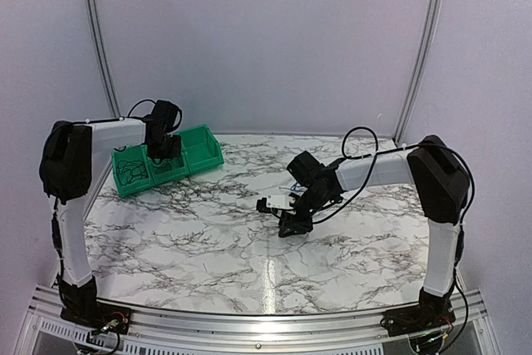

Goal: Untangle the cables

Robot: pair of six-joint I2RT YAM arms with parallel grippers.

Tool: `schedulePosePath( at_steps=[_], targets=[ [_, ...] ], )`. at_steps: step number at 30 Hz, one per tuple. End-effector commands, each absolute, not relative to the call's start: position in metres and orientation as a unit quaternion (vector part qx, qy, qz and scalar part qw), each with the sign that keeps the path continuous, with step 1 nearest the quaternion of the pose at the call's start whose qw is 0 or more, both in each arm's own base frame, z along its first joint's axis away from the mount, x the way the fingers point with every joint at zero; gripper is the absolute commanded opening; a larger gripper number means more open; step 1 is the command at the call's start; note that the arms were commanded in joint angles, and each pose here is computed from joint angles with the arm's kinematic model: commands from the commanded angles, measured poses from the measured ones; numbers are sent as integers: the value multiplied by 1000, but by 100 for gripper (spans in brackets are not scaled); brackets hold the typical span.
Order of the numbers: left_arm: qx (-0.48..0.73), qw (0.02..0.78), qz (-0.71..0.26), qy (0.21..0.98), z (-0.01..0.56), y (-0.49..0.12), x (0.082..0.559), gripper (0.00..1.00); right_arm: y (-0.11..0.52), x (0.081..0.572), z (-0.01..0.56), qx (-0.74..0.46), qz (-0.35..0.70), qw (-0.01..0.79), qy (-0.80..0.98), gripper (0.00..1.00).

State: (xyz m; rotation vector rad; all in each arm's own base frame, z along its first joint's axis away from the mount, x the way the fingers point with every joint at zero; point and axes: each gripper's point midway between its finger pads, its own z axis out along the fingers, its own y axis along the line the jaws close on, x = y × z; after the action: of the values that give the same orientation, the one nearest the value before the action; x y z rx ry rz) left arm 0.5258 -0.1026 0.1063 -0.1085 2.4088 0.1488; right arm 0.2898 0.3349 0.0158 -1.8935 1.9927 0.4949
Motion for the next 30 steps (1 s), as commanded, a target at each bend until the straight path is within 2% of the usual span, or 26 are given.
schedulePosePath(
  at_steps=[1, 3, 7, 12, 14, 16, 20, 23, 27, 30],
  targets=[
    [-44, 355, 45, 933, 96, -103, 546, 0, 279, 252, -61, -667, 119, 28, 735, 39],
    [-49, 353, 49, 933, 95, -99, 548, 3, 279, 253, -60, -667, 119, 28, 735, 39],
    [-58, 363, 53, 928, 110, -94, 543, 24, 280, 253, -60, -666, 120, 28, 735, 39],
    [-56, 378, 46, 923, 133, -93, 532, 43, 281, 253, -58, -667, 121, 31, 734, 39],
    [-57, 389, 38, 919, 149, -93, 527, 64, 282, 257, -51, -668, 119, 40, 734, 39],
    [-54, 405, 27, 912, 170, -94, 519, 97, 285, 263, -40, -664, 120, 57, 736, 39],
    [-45, 431, 39, 900, 208, -86, 501, 99, 288, 290, -2, -645, 129, 113, 745, 39],
    [-2, 421, 37, 906, 220, -89, 487, 99, 285, 314, 34, -626, 129, 164, 752, 39],
    [48, 417, -26, 907, 226, -113, 464, 99, 276, 348, 100, -592, 117, 253, 756, 39],
    [104, 468, -91, 873, 253, -148, 445, 99, 262, 370, 163, -550, 105, 341, 755, 40]
  ],
)
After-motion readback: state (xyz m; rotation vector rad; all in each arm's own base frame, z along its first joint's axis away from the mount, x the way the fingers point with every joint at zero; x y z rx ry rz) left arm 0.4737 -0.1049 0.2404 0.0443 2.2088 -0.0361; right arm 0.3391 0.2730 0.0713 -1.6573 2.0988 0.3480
